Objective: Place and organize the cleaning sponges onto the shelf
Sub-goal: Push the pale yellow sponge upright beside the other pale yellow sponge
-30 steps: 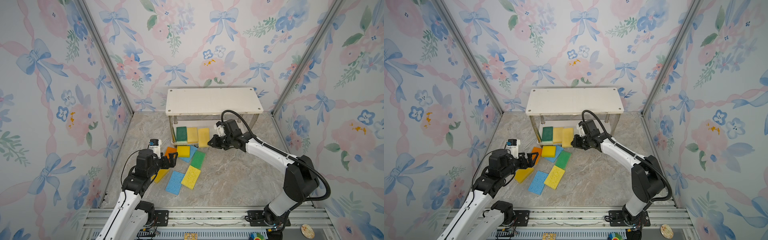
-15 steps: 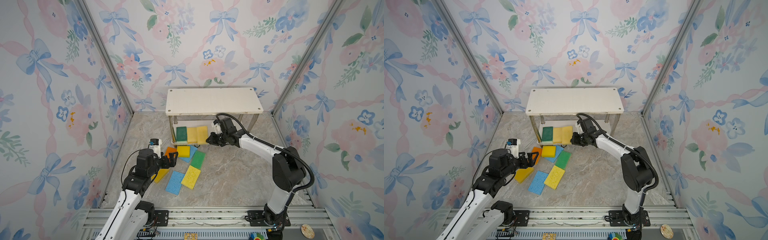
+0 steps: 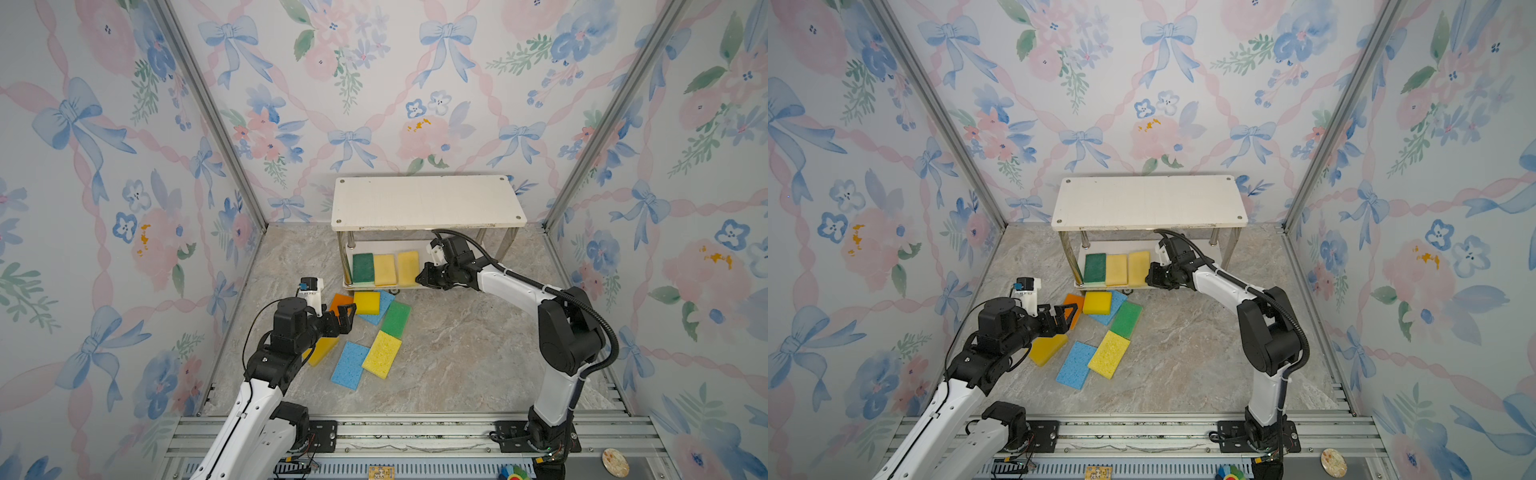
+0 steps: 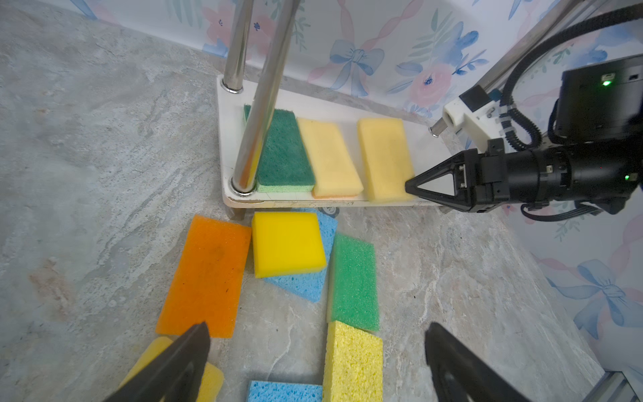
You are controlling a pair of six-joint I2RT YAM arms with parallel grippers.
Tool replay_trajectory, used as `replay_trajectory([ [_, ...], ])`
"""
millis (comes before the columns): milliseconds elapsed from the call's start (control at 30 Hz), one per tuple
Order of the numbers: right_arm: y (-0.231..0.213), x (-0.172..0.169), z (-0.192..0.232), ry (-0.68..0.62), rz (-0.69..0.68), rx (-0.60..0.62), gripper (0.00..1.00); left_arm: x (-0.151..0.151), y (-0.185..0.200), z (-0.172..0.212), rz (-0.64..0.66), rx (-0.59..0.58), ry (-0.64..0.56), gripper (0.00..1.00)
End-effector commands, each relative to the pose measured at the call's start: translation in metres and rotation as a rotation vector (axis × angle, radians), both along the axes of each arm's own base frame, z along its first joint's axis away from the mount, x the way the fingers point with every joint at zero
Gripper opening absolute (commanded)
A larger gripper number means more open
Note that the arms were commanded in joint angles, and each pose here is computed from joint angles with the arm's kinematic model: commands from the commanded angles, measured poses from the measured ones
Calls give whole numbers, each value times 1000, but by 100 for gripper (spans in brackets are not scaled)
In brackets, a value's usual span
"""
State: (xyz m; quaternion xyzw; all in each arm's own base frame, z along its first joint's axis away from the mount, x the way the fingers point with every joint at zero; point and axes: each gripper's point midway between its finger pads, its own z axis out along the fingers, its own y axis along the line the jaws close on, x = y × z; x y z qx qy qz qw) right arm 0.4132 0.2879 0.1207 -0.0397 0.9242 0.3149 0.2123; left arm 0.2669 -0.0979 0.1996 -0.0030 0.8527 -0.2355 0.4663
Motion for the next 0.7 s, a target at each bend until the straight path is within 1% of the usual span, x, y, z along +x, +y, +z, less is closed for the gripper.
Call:
replay_trajectory([
  [0, 0, 10, -1, 6, 0, 7, 10, 2, 0, 3, 1, 10, -20, 98],
  [133, 2, 12, -5, 17, 6, 9, 14, 3, 0, 2, 2, 11, -17, 98],
  [200, 1, 14, -5, 18, 7, 7, 18, 3, 0, 1, 3, 11, -16, 98],
  [500, 0, 18, -7, 20, 10, 0, 31, 3, 0, 1, 3, 13, -14, 98],
  [667, -1, 22, -8, 16, 1, 4, 46, 3, 0, 1, 3, 13, -15, 98],
])
